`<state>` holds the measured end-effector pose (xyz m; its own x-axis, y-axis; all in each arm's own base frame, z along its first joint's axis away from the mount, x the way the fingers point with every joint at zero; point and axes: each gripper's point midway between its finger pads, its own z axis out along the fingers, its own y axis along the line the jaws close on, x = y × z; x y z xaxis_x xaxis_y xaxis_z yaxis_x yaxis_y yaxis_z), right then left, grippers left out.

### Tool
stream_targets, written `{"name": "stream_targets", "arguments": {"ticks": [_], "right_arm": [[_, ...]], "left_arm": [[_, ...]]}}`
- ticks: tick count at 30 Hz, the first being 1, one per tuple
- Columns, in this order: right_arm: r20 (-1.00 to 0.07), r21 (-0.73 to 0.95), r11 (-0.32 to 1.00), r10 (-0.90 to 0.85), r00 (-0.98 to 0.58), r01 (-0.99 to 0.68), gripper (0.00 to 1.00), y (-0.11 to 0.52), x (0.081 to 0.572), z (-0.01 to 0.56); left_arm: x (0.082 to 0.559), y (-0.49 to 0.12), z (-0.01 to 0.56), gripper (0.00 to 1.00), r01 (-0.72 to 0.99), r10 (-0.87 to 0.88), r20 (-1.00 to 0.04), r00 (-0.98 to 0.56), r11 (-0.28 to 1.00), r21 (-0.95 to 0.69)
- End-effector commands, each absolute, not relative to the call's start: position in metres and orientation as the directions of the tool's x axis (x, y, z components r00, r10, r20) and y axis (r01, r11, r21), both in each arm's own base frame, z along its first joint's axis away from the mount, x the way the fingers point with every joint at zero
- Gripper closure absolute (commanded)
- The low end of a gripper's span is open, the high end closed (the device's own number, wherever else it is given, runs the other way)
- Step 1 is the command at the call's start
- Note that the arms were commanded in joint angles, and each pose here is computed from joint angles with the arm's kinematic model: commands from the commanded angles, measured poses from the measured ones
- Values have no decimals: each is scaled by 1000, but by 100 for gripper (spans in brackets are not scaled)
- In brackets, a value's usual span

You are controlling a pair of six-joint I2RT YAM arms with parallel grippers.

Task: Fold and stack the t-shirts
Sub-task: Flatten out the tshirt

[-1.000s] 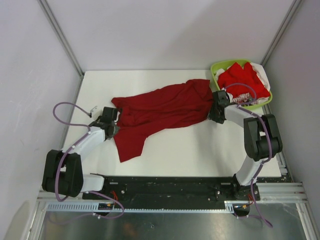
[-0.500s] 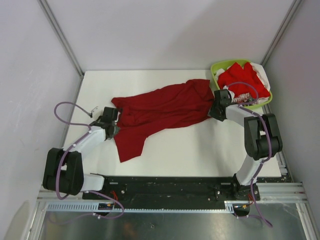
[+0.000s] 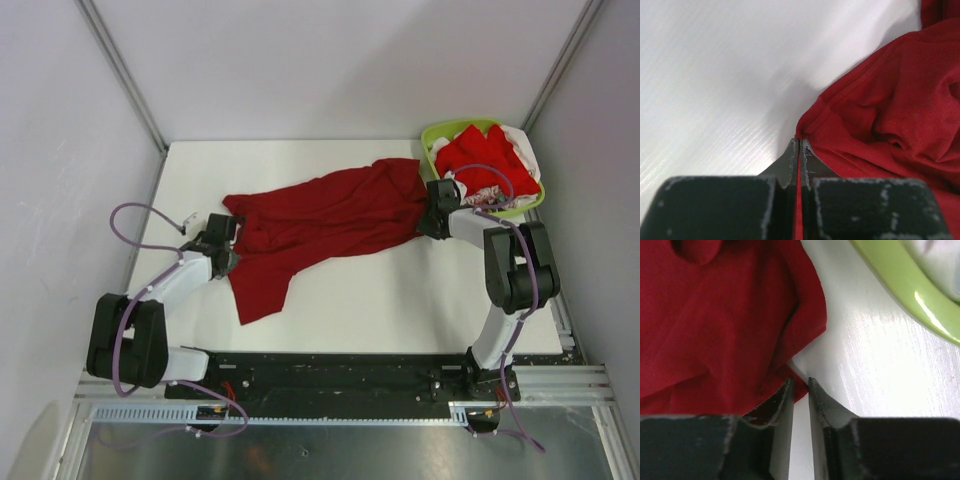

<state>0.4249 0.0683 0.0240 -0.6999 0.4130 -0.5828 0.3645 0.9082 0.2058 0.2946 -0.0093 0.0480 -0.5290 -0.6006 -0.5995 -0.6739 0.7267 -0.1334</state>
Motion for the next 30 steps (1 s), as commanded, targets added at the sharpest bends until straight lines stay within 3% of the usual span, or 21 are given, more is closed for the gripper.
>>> {"name": "stream_targets", "arguments": {"ticks": [1,4,6,17,30], "right_arm": [[-584,174,909,405,-703,380,83,69,426,18],[-584,155,911,396,-709,381,97,70,423,18],[-589,148,912,393,-706,383,99,69,421,23],[-706,222,892,426,-566,394,100,52,403,137],[-824,401,859,490,-283,317,100,30,320,317]], "left_arm": [[306,-6,61,100,-674,-599,-620,-507,724,-147],[306,-7,60,100,-673,-599,-618,-509,724,-147],[306,-7,61,100,-670,-598,-618,-510,727,-150],[304,-4,115,100,-589,-536,-700,-472,782,-202],[261,4,234,100,-425,-430,-829,-357,865,-265]]}}
